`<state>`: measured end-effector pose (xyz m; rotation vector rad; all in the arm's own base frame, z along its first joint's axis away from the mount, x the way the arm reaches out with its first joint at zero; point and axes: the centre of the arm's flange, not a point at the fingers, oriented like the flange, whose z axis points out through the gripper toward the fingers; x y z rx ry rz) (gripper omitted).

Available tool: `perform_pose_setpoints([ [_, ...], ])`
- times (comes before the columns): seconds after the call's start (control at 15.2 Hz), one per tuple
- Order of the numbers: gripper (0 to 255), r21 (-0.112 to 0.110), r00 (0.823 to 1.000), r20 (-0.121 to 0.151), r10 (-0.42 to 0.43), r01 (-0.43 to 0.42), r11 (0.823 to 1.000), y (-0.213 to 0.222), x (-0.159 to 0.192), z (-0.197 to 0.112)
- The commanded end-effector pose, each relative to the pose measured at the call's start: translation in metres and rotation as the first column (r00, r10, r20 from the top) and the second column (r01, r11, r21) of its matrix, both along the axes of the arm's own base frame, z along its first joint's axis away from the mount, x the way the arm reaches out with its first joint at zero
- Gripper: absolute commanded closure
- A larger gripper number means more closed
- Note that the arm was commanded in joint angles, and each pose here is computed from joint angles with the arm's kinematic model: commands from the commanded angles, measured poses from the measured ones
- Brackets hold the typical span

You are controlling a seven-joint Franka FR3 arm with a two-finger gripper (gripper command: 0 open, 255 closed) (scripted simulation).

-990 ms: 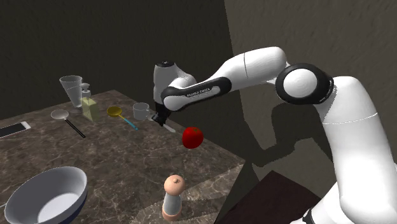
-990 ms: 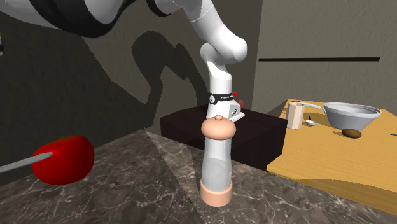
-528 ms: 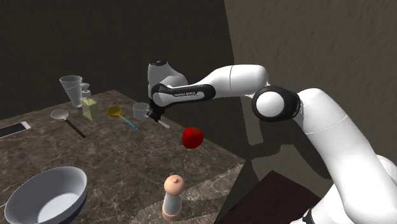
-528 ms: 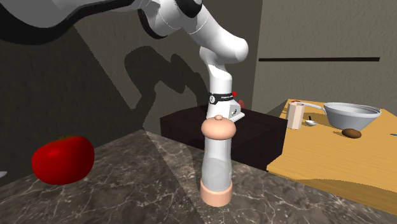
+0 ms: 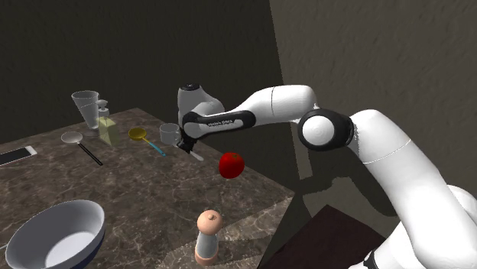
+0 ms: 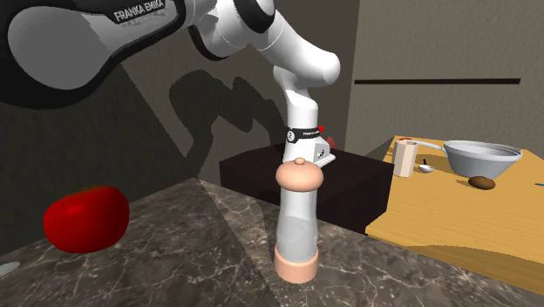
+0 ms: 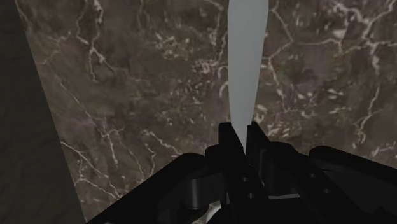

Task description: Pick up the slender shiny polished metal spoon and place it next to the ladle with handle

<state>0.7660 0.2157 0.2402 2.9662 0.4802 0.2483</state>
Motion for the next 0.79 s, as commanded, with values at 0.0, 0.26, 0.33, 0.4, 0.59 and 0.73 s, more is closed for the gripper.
perform_pose_setpoints([
  [0.0,255,0.000,1.000,0.000,0.000,0.000,1.000,0.000,0.000,-0.010],
  [0.26,255,0.000,1.000,0.000,0.000,0.000,1.000,0.000,0.000,-0.032],
  [0.33,255,0.000,1.000,0.000,0.000,0.000,1.000,0.000,0.000,-0.037],
  [0.4,255,0.000,1.000,0.000,0.000,0.000,1.000,0.000,0.000,-0.042],
  [0.59,255,0.000,1.000,0.000,0.000,0.000,1.000,0.000,0.000,-0.060],
  [0.73,255,0.000,1.000,0.000,0.000,0.000,1.000,0.000,0.000,-0.060],
])
